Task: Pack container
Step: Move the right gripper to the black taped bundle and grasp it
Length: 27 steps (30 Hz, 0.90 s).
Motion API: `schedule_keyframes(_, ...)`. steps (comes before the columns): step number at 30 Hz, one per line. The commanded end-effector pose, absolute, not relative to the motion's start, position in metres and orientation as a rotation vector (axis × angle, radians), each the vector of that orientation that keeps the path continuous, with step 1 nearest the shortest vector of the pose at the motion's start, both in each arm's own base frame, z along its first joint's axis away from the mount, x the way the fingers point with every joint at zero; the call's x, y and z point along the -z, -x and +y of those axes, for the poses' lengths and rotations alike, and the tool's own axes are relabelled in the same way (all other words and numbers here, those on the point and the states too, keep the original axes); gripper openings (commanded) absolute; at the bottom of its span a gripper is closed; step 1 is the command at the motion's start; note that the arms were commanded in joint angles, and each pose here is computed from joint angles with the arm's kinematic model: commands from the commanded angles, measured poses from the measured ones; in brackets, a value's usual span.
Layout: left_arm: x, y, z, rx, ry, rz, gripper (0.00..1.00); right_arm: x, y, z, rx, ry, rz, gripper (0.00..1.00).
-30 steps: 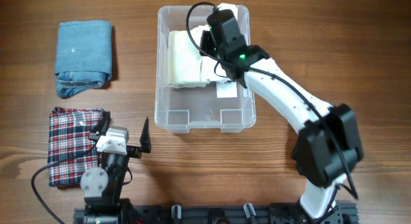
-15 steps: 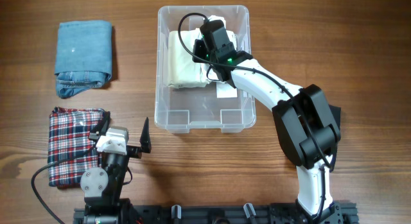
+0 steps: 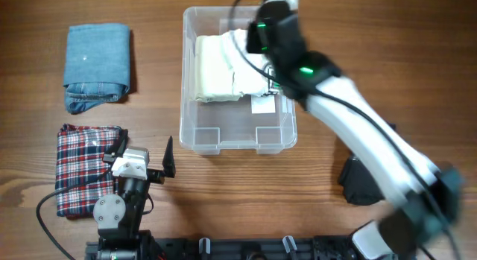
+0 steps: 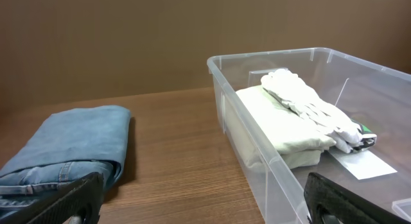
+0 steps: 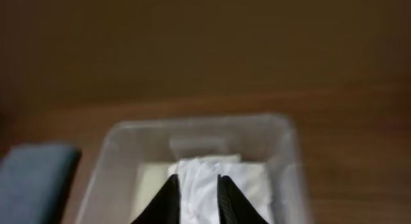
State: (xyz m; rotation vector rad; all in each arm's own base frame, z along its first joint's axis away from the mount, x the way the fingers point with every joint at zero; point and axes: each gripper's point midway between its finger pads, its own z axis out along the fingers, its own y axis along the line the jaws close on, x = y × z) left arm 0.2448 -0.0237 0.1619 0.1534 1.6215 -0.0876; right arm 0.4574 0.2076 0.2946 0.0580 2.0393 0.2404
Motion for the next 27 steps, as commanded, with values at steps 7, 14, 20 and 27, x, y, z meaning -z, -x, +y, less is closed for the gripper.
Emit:
schedule_keyframes(7,-0.161,-0.245,-0.021,0.067,-0.151,1.621,1.00,-0.336,-0.363,0.074,-0.022,-0.396,2.122,0.47)
schedule_keyframes(14,-0.161,-0.245,-0.021,0.067,-0.151,1.621,1.00,-0.268,-0.297,0.017,0.131,-0.744,2.402,0.64)
schedule_keyframes(20,-0.161,-0.245,-0.021,0.067,-0.151,1.621,1.00,-0.223,-0.277,0.007,0.173,-0.909,2.489,0.65)
schedule_keyframes(27,-0.161,-0.245,-0.021,0.067,-0.151,1.621,1.00,-0.166,-0.246,-0.011,0.230,-1.437,2.364,0.73)
